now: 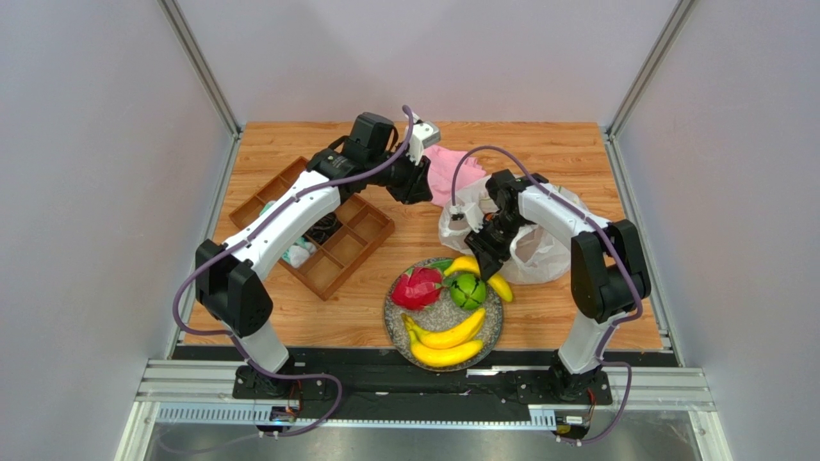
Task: Take the fake fruits out of the plastic bag
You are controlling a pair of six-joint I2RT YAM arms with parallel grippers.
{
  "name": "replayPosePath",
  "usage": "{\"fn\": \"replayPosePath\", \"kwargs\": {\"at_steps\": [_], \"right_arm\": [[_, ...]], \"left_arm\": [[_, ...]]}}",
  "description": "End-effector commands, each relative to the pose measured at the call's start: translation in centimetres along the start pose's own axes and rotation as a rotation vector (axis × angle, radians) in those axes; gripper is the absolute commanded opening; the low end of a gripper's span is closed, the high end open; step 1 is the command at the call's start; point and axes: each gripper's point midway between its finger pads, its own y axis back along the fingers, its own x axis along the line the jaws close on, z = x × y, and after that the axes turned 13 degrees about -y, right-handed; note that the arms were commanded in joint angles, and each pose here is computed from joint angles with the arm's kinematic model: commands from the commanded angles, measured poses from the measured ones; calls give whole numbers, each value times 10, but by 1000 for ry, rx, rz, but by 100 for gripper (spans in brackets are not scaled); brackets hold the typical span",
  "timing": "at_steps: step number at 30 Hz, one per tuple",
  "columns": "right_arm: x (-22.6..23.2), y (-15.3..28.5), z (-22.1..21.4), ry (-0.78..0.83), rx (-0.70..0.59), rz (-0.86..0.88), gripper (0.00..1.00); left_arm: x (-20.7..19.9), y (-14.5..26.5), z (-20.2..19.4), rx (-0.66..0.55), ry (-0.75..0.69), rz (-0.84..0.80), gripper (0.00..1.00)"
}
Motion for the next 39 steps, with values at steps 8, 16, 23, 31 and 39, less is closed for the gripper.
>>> {"fn": "replayPosePath", "kwargs": {"at_steps": [8,16,23,31,39], "right_arm": [[32,14,-3,-97,38,162,100],[86,119,-2,136,-145,217,100],[105,173,12,223,-329,94,100],[18,113,12,-70,-195,-56,71],[-58,85,33,-19,-212,-219,100]], "left_arm": [[-1,-2,27,-68,-26,-26,33],[6,-2,27,-62,-33,6,60],[-30,12,37,-119,-136,-185,95],[-59,2,-11,-58,-403,-286,97],[-50,12,-21,-37,-453,-137,95]]}}
